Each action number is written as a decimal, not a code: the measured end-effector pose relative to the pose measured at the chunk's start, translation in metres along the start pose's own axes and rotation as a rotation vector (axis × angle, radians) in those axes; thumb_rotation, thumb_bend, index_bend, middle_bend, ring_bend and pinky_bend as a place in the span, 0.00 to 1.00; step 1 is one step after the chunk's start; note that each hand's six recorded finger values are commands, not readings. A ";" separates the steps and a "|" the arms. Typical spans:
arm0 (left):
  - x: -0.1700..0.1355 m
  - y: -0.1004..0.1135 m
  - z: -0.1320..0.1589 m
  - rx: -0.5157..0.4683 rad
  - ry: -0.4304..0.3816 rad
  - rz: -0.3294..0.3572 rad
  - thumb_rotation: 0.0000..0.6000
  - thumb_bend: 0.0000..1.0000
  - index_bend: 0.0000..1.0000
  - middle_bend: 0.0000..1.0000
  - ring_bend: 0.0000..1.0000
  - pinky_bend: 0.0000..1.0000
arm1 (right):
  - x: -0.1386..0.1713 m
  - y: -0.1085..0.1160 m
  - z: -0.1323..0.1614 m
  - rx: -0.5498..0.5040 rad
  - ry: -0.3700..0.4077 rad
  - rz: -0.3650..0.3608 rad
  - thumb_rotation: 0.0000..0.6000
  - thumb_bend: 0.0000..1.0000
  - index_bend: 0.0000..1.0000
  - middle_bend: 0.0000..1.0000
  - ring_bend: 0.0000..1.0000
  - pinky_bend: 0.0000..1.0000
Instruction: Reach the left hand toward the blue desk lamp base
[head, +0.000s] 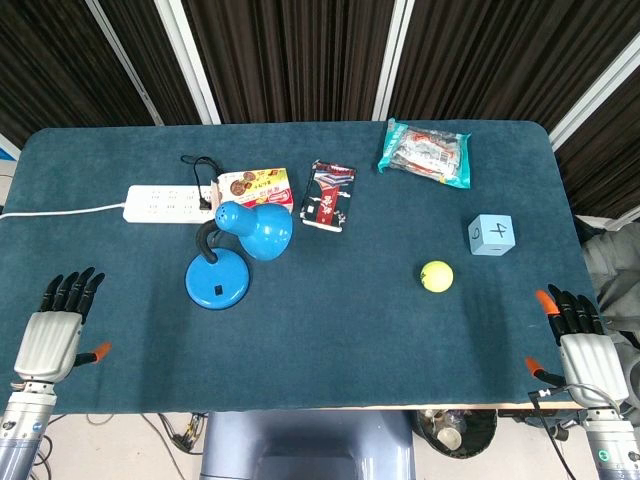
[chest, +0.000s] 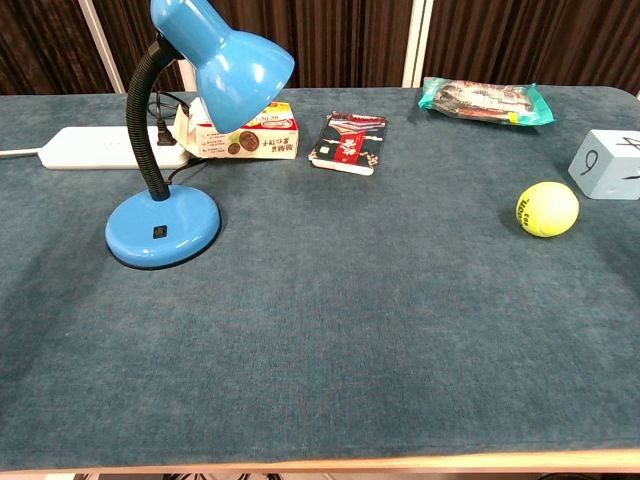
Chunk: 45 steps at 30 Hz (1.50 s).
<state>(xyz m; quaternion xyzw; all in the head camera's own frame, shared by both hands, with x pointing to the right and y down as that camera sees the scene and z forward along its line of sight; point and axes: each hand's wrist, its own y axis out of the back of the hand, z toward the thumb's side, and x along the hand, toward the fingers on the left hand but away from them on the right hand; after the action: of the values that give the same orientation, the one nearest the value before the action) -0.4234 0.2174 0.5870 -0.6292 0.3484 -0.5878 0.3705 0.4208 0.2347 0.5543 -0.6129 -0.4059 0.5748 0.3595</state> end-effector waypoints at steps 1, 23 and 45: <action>0.000 0.000 0.000 0.002 0.000 -0.002 1.00 0.10 0.00 0.00 0.00 0.02 | 0.000 0.000 0.000 -0.001 -0.001 0.001 1.00 0.24 0.00 0.00 0.00 0.00; 0.020 -0.009 0.029 0.070 -0.051 -0.082 1.00 0.60 0.02 0.89 0.87 0.89 | -0.001 -0.001 0.003 -0.005 0.010 0.007 1.00 0.24 0.00 0.00 0.00 0.00; 0.059 -0.075 0.141 0.139 -0.139 -0.434 1.00 0.62 0.04 0.92 0.91 0.91 | -0.002 0.000 0.002 -0.019 0.012 0.011 1.00 0.24 0.00 0.00 0.00 0.00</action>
<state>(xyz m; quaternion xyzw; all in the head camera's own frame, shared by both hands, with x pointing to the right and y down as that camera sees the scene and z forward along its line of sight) -0.2781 0.2099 0.6766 -0.7013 0.1375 -0.6314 0.3010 0.4186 0.2328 0.5554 -0.6219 -0.4058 0.5693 0.3528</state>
